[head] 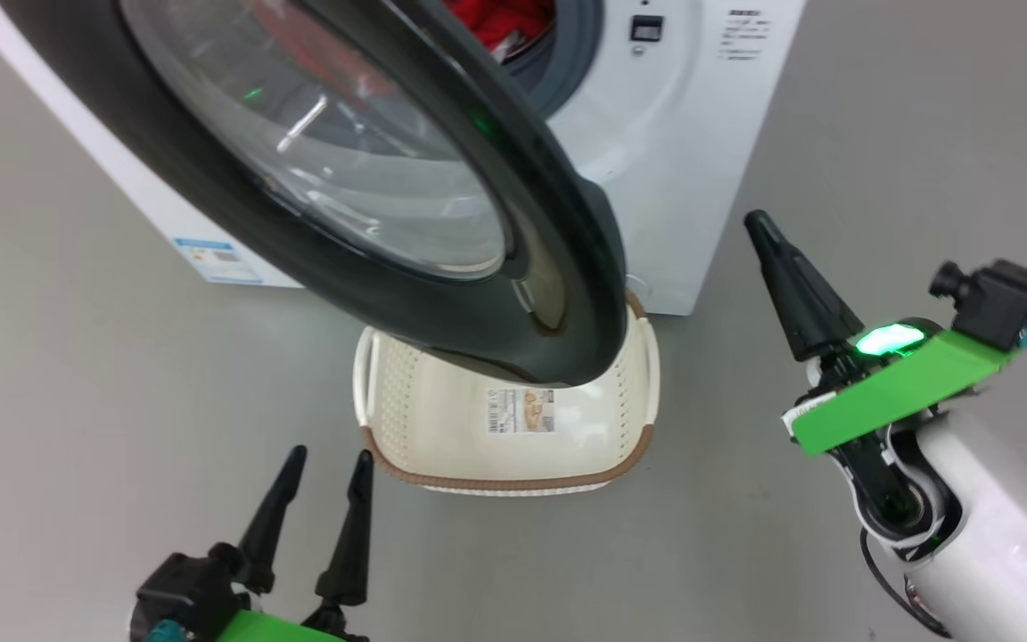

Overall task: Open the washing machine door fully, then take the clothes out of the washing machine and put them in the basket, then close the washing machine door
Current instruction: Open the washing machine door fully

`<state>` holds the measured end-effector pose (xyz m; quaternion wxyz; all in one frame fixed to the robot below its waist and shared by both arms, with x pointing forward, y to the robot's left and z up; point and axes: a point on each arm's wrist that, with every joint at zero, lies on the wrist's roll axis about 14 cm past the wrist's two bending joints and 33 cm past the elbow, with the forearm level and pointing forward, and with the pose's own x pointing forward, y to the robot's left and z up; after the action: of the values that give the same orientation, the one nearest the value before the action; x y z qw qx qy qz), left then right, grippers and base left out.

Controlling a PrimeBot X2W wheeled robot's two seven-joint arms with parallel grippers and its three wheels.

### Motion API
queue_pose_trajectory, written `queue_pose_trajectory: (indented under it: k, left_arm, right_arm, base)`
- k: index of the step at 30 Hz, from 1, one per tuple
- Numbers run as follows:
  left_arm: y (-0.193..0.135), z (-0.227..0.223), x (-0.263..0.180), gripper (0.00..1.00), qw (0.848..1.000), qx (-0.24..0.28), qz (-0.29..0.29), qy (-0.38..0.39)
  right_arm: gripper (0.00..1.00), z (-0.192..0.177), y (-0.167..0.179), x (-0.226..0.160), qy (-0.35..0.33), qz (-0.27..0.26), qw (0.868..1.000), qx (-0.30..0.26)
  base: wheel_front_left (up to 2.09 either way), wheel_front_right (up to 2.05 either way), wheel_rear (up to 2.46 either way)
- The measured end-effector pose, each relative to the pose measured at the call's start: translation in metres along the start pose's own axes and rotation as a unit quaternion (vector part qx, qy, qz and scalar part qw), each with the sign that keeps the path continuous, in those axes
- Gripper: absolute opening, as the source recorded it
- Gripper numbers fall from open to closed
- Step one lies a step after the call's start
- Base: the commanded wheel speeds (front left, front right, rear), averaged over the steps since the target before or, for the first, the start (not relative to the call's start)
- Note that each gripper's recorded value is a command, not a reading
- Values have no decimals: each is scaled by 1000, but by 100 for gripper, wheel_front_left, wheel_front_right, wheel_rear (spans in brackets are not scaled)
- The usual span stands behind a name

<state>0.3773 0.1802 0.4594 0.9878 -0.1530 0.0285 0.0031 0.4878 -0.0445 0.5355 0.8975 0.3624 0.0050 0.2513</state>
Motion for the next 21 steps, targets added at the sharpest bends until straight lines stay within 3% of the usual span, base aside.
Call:
queue_pose_trajectory:
  k: [10, 21]
  left_arm:
    - [1, -7, -5, 100, 1000, -11, 5, 12]
    - [3, -9, -2, 100, 1000, -14, 8, 16]
  right_arm:
    - [0, -7, 23, 37, 81, 51, 988, 118]
    - [0, -30, 23, 51, 203, 52, 943, 260]
  base:
    - [0, 0, 0]
    - [0, 0, 0]
